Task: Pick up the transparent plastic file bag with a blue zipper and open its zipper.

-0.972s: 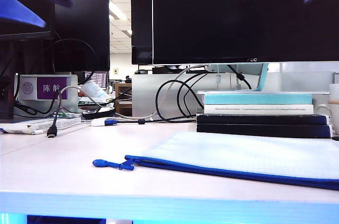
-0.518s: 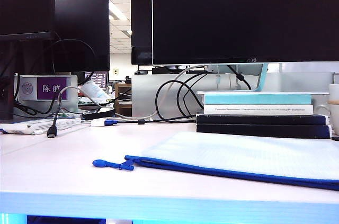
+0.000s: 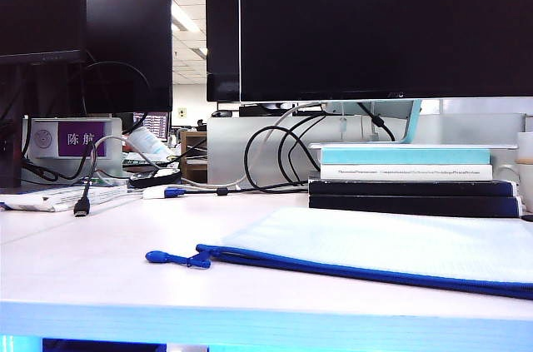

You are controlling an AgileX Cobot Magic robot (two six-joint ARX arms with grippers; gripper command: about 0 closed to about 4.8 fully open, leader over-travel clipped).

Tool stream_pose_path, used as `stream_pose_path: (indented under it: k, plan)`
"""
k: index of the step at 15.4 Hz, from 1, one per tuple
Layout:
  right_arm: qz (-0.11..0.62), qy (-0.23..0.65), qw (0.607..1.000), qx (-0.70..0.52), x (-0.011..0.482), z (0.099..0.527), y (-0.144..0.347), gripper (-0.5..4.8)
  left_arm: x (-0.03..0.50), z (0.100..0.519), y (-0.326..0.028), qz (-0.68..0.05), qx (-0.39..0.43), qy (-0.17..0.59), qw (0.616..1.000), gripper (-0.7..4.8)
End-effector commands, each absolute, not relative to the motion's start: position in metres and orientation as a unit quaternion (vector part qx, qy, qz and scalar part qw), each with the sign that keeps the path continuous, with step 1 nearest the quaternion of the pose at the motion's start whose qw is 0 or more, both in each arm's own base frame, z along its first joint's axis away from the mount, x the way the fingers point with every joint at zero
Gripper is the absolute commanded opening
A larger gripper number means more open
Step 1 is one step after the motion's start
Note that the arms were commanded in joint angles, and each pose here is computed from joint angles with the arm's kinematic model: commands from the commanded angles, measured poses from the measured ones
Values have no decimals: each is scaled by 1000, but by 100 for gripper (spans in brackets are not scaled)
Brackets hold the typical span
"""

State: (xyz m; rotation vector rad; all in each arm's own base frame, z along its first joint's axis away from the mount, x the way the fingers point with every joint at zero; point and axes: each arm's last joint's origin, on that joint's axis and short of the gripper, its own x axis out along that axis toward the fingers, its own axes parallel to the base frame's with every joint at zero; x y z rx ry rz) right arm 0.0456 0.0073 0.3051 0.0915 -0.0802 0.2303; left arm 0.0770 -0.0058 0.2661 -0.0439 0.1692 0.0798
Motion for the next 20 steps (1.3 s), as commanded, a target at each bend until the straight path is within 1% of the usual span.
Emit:
stream_pose_path:
  k: [1,2,3,4,7,8,10,12,14,16,17,20]
  plan:
    - [118,-52,988,80,62,283,8,-2,88,255,-8,32,-9,45,998,203]
    - [119,-49,987,93,68,273,8,-2,93,245,-10,6,1,33,999,178]
    - [120,-48,986,107,72,265,9,-2,96,234,-13,-28,6,29,999,116]
    - [121,-48,984,120,75,259,9,-2,97,225,-14,-51,5,31,998,83]
    - [122,-63,983,119,81,250,9,-2,92,209,-14,-60,12,16,998,77]
    - [124,-76,983,111,82,248,9,-2,88,206,-14,-64,13,-2,998,49]
    - [129,-100,981,107,81,242,9,-2,85,204,-13,-62,12,-20,998,48]
    - [126,-101,981,108,79,232,9,-2,85,202,-13,-60,14,-9,998,48]
    - [119,-84,983,110,86,212,9,-2,87,196,-12,-55,27,1,998,47]
    - [72,-53,989,116,94,185,7,-2,88,188,-12,-45,31,17,998,47]
    - [62,-38,990,118,97,175,6,-2,89,186,-12,-47,38,20,998,48]
    - [58,-15,991,117,97,169,6,-1,89,185,-12,-47,38,25,998,48]
